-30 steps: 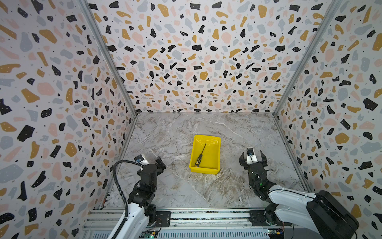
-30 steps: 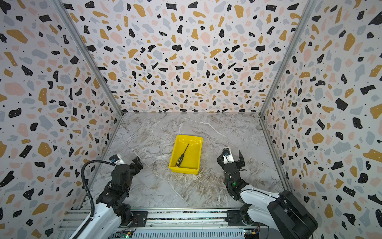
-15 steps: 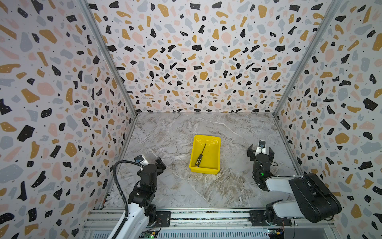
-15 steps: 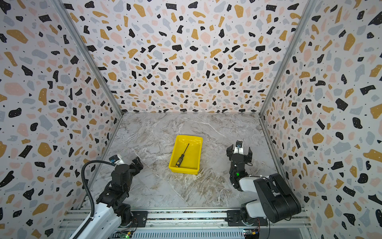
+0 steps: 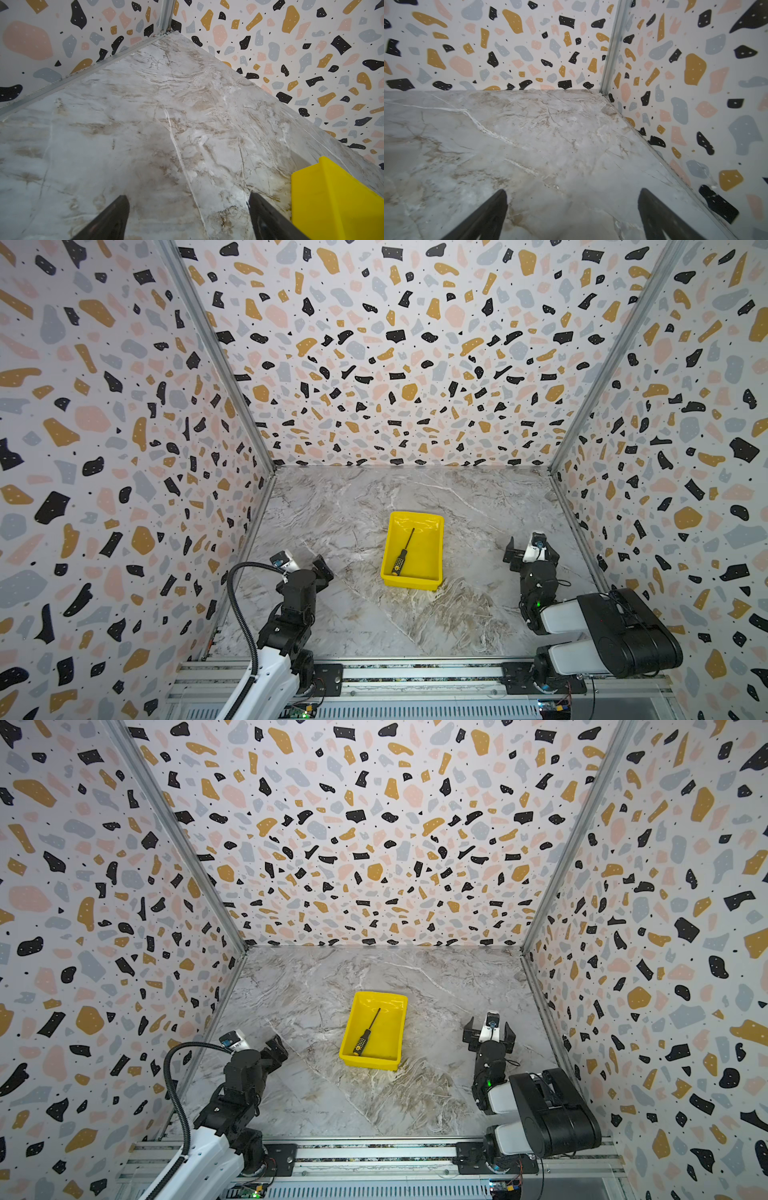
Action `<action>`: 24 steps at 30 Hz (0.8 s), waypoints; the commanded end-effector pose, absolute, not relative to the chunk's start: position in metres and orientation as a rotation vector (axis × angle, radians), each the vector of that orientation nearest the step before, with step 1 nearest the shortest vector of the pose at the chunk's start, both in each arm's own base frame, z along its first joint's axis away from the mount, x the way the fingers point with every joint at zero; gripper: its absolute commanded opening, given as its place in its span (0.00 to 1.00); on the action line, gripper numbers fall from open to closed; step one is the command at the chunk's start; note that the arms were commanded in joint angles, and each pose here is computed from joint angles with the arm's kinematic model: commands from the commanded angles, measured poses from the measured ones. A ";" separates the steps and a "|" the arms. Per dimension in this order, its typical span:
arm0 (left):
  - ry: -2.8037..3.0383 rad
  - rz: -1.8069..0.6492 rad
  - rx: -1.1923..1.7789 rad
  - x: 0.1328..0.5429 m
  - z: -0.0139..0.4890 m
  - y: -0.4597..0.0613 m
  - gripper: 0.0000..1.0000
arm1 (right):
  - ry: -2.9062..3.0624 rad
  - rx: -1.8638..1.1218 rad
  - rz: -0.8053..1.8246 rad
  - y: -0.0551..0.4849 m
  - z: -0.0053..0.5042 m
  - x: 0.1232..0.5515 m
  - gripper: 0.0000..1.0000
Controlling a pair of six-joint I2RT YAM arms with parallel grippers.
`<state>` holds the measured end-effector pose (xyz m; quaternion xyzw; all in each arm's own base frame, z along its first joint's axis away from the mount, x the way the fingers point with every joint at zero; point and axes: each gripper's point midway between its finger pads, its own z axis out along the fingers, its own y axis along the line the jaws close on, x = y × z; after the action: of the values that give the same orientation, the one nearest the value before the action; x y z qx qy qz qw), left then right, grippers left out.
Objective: Put the screwdriver in the bin
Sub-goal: Reset both arms
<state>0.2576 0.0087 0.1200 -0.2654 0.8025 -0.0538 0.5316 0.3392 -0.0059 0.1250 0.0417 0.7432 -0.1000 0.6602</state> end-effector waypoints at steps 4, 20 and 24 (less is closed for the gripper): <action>1.893 -0.145 -0.636 0.259 0.121 0.008 1.00 | 1.687 0.010 -0.150 0.008 0.127 0.360 0.99; 1.681 0.122 -0.737 0.305 0.184 0.043 1.00 | 1.680 0.008 -0.152 0.009 0.128 0.361 0.99; 1.659 0.193 -0.531 0.325 0.205 0.033 1.00 | 1.681 0.008 -0.152 0.009 0.128 0.361 0.99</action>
<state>0.3114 0.0285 0.1656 -0.2711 0.7643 0.0468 0.5832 0.3558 0.0077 0.1152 0.0029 0.7560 -0.0702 0.6508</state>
